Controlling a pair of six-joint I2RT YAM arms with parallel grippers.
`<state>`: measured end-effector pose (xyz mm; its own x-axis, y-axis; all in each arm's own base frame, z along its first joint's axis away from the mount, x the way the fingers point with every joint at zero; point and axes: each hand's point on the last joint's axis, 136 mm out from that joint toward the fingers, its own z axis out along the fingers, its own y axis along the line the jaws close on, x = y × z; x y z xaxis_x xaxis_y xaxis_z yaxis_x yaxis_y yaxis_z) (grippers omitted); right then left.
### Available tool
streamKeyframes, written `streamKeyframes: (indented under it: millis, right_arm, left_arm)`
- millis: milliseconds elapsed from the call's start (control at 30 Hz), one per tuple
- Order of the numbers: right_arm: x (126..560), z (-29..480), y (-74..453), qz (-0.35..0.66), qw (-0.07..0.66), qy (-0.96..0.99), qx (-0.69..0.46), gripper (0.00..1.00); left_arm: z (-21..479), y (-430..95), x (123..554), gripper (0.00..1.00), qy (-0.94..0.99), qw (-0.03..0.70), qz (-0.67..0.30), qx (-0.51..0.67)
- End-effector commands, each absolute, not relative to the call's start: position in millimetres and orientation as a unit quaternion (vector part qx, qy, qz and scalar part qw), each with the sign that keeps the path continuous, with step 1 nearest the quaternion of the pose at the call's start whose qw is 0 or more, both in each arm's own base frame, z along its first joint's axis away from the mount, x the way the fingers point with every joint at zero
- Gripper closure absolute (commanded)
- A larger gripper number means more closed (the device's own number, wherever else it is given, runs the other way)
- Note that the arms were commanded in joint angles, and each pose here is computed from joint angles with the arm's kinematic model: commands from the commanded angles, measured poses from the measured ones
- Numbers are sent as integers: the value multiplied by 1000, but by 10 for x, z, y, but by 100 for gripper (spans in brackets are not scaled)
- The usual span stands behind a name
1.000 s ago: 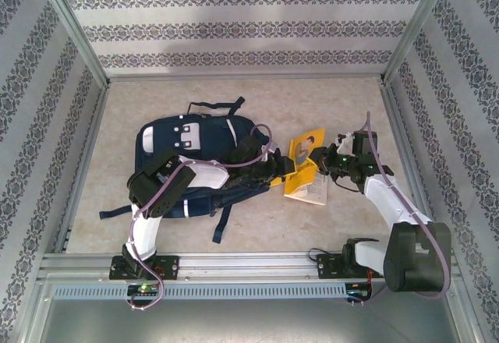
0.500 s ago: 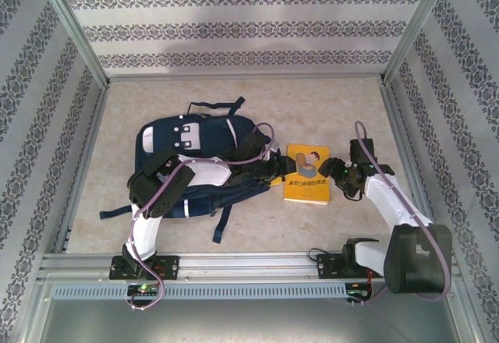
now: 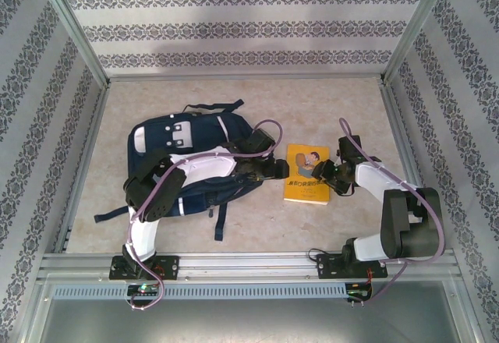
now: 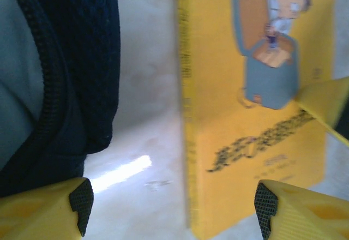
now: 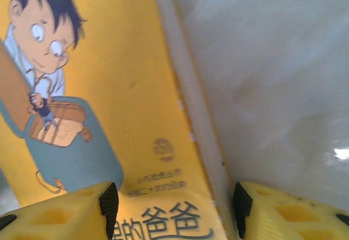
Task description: Pack the student bag
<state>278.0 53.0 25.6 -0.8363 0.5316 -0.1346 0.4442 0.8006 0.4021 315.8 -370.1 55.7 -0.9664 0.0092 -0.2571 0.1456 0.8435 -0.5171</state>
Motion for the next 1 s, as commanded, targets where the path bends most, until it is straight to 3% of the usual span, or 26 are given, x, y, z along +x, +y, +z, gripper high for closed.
streamKeyframes:
  millis: [0, 233, 367, 967]
  right_arm:
    - [2875, 330, 652, 213, 128, 936, 248, 41]
    - [2909, 380, 688, 227, 134, 932, 249, 46]
    - [2924, 384, 711, 241, 131, 928, 253, 48]
    - [2969, 360, 791, 286, 118, 914, 261, 57]
  left_arm:
    - [387, -3084, 3131, 20, 981, 119, -145, 47]
    - [917, -3721, 3018, 20, 941, 127, -299, 97]
    - [869, -3913, 2996, 20, 927, 109, -347, 89]
    - [414, -4245, 3199, 20, 926, 61, -366, 71]
